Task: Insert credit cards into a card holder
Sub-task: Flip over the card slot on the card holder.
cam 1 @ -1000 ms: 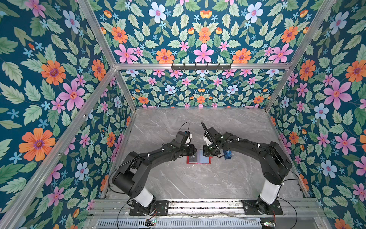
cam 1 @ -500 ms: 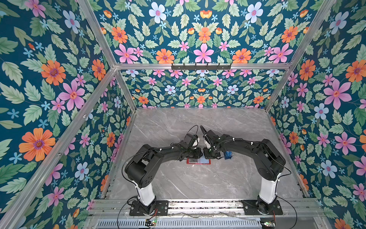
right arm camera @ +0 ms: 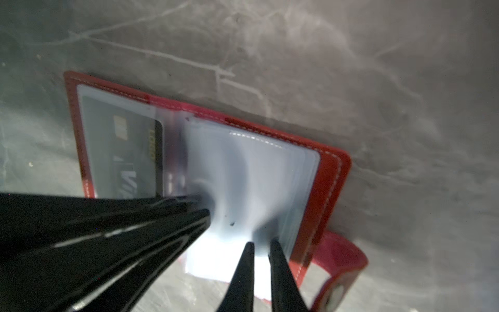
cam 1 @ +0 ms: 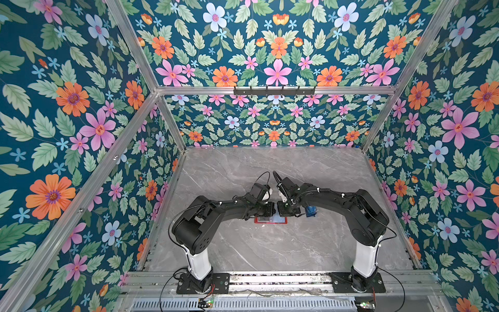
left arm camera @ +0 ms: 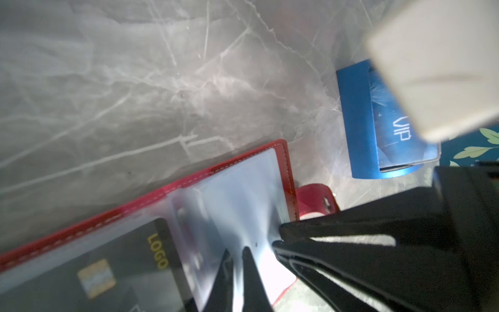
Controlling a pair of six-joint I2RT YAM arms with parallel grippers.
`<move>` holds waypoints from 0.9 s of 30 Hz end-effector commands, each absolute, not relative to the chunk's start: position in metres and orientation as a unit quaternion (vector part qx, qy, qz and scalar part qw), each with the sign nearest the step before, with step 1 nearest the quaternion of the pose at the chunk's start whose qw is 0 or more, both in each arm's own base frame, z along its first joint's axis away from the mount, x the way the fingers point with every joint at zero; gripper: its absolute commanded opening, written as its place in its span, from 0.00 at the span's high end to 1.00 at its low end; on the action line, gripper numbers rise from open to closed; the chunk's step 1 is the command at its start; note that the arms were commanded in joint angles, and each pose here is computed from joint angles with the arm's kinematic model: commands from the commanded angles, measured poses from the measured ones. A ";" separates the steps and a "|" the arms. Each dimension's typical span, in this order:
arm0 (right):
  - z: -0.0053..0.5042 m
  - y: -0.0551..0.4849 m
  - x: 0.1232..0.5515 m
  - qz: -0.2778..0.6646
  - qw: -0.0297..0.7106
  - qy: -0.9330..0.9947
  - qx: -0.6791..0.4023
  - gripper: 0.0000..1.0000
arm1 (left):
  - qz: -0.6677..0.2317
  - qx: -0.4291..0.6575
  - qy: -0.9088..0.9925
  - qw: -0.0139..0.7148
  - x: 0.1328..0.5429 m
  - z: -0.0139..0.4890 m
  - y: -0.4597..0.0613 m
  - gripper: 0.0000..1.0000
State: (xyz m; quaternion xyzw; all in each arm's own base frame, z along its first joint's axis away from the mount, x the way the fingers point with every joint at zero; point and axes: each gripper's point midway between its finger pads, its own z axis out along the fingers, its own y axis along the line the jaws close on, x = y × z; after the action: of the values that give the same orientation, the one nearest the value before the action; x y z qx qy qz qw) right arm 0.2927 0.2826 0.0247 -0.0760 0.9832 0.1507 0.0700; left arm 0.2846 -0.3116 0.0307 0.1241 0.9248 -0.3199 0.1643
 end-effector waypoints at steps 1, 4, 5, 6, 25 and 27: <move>0.025 0.271 0.294 0.126 0.083 0.987 -0.059 0.83 | -0.326 0.124 0.921 0.174 0.285 0.038 -0.313 0.99; 0.036 0.265 0.299 0.121 0.109 0.986 -0.046 0.81 | -0.317 0.121 0.922 0.188 0.288 0.044 -0.308 1.00; 0.039 0.263 0.300 0.119 0.115 0.985 -0.043 0.80 | -0.313 0.119 0.923 0.191 0.289 0.045 -0.306 1.00; 0.041 0.261 0.301 0.118 0.120 0.985 -0.040 0.80 | -0.307 0.115 0.924 0.199 0.291 0.047 -0.303 1.00; 0.038 0.282 0.301 0.160 0.091 0.981 -0.056 0.80 | -0.318 0.111 0.920 0.201 0.288 0.047 -0.304 1.00; 0.038 0.283 0.302 0.158 0.090 0.982 -0.056 0.80 | -0.317 0.111 0.920 0.201 0.288 0.047 -0.303 1.00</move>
State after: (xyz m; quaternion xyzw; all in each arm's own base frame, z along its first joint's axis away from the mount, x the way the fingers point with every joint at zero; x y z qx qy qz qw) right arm 0.3018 0.2797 0.0372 -0.0546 0.9823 0.1537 0.0924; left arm 0.2856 -0.3000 0.0424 0.1058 0.9248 -0.3108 0.1924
